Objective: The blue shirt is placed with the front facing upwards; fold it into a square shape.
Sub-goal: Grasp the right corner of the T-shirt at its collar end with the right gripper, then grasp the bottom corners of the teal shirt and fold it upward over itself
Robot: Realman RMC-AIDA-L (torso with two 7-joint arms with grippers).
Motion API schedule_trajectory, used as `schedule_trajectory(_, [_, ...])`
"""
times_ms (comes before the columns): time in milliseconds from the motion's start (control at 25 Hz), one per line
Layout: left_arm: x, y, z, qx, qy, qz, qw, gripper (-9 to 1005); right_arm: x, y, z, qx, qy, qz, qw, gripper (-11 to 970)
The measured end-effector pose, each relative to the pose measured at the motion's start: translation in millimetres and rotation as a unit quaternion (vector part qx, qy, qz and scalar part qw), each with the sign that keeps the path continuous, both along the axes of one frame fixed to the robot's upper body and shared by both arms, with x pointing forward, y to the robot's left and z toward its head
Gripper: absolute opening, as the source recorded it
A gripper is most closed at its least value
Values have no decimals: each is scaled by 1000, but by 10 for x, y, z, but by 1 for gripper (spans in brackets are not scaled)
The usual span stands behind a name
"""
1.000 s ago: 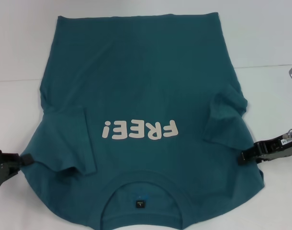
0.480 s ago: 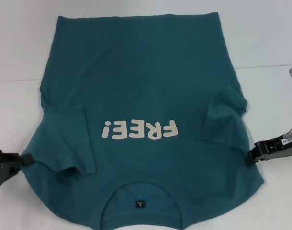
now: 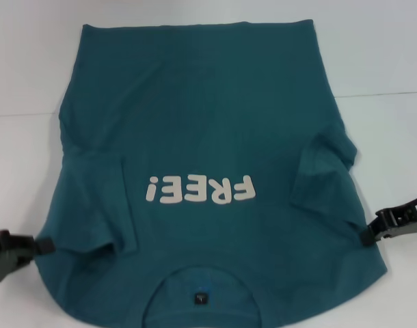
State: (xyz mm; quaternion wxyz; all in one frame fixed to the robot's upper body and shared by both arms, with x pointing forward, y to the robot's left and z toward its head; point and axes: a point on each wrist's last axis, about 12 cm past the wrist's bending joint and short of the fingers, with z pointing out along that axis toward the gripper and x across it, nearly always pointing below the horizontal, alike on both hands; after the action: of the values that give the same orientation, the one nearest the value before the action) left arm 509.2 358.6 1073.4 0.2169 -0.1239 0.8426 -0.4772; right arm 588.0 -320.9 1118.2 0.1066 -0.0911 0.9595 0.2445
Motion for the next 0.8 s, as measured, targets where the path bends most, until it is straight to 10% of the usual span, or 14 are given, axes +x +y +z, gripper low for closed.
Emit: schedule_trajectory(800, [-511,131,57,29,65,-91,993,66,-453,-273,12,12,70,20,997,26])
